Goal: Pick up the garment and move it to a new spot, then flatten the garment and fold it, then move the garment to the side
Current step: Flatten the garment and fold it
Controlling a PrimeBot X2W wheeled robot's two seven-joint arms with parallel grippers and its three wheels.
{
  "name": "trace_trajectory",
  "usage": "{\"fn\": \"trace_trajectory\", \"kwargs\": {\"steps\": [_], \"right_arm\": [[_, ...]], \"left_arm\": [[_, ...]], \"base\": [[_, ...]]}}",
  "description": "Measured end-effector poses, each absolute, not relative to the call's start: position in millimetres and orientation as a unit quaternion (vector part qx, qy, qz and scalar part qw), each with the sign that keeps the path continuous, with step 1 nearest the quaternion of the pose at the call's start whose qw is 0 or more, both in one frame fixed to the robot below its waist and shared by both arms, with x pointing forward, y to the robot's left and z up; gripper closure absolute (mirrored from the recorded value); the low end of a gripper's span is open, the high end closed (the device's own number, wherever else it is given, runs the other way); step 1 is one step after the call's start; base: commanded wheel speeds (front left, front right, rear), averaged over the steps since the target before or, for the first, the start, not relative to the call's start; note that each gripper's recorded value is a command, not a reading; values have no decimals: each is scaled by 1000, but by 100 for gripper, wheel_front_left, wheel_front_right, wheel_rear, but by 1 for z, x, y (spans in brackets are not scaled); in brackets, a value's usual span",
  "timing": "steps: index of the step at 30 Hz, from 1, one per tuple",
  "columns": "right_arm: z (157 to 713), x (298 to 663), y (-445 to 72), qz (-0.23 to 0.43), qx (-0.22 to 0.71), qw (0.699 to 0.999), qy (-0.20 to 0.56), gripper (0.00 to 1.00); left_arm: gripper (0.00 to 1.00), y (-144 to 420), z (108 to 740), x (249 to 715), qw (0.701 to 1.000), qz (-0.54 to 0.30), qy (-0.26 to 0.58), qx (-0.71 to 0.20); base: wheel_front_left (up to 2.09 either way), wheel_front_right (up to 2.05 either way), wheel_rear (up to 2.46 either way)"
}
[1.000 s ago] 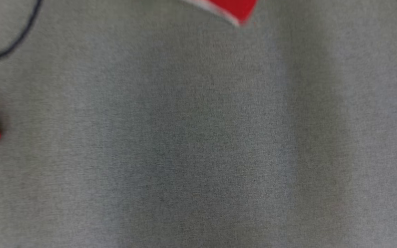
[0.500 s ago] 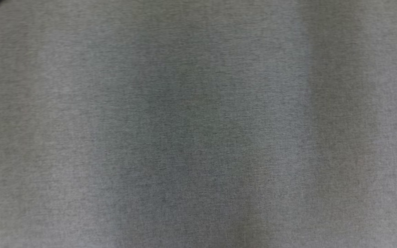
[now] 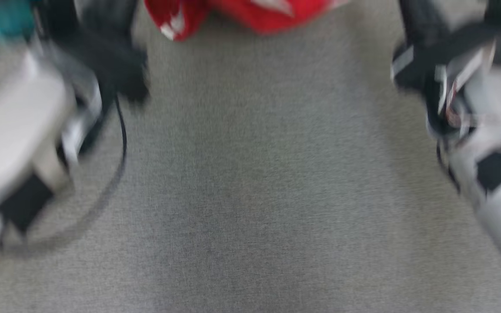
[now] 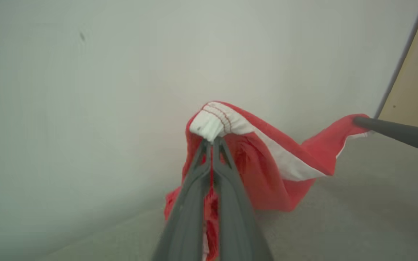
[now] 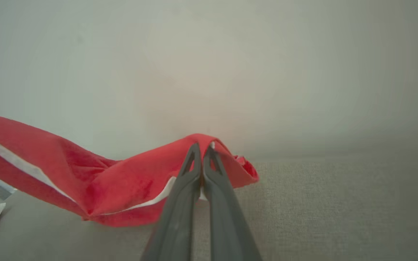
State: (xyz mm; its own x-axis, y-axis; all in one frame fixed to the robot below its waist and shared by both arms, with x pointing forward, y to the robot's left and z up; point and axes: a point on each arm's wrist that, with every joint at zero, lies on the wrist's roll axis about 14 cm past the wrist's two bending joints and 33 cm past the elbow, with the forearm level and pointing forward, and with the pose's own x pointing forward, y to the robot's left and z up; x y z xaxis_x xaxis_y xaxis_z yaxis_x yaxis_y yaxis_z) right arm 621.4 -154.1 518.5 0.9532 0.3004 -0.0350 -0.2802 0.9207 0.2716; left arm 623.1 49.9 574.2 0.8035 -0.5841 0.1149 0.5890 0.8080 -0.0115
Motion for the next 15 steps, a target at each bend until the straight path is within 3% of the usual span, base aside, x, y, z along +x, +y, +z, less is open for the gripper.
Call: {"fn": "trace_trajectory", "kwargs": {"steps": [15], "right_arm": [[449, 455, -192, 95, 221, 963, 119, 100]], "left_arm": [[100, 50, 496, 430, 949, -261, 87, -152]], "base": [[0, 0, 0]]}}
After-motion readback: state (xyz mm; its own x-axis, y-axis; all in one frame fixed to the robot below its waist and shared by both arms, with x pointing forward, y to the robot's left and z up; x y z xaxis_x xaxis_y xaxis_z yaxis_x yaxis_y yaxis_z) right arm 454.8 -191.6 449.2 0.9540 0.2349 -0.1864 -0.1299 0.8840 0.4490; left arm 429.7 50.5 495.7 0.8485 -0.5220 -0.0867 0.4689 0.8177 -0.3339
